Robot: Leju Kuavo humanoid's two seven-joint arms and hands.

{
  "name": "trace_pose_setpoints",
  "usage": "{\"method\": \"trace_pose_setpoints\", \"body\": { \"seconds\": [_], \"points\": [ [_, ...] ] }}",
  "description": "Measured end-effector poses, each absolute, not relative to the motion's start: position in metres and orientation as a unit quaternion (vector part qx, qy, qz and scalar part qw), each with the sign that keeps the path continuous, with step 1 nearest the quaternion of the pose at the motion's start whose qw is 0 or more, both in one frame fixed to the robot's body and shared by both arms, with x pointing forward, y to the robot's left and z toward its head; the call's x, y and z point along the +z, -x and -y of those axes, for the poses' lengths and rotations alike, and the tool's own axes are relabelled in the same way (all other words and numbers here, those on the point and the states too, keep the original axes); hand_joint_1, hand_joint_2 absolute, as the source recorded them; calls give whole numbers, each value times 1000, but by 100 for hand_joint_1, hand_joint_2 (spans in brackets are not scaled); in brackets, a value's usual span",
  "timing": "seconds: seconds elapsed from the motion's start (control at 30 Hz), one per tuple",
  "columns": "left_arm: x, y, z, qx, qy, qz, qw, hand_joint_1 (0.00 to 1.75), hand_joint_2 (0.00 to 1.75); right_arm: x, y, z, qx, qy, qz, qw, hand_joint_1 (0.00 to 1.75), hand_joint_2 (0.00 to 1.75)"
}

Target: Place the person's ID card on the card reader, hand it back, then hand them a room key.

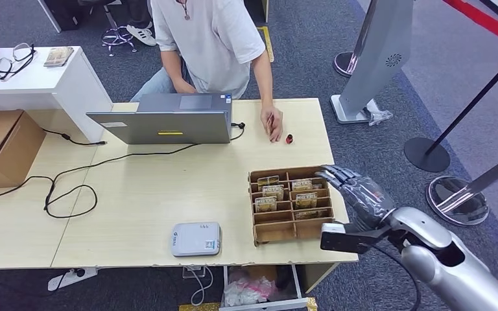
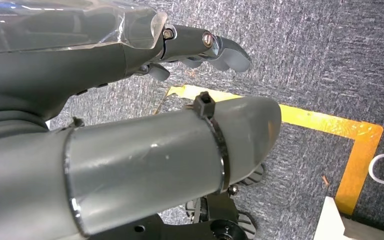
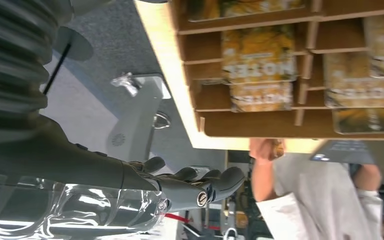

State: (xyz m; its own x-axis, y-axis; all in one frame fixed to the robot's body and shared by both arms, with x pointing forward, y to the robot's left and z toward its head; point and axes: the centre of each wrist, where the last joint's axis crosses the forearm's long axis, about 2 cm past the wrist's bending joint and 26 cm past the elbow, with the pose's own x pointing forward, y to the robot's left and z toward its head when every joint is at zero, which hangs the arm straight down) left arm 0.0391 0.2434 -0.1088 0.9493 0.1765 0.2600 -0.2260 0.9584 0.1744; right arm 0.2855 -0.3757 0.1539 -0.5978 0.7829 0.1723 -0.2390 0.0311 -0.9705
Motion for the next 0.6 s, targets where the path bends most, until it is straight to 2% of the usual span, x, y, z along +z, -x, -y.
{"method": "trace_pose_setpoints", "body": {
  "seconds": [0.23,0.6],
  "points": [
    [-108,-42,-243,105,-101,124,981,0,0,150,-298,345,654,201,623,378,0,175],
    [-108,-42,-243,101,-100,126,982,0,0,144,-303,333,654,190,621,389,1,175]
  ]
}}
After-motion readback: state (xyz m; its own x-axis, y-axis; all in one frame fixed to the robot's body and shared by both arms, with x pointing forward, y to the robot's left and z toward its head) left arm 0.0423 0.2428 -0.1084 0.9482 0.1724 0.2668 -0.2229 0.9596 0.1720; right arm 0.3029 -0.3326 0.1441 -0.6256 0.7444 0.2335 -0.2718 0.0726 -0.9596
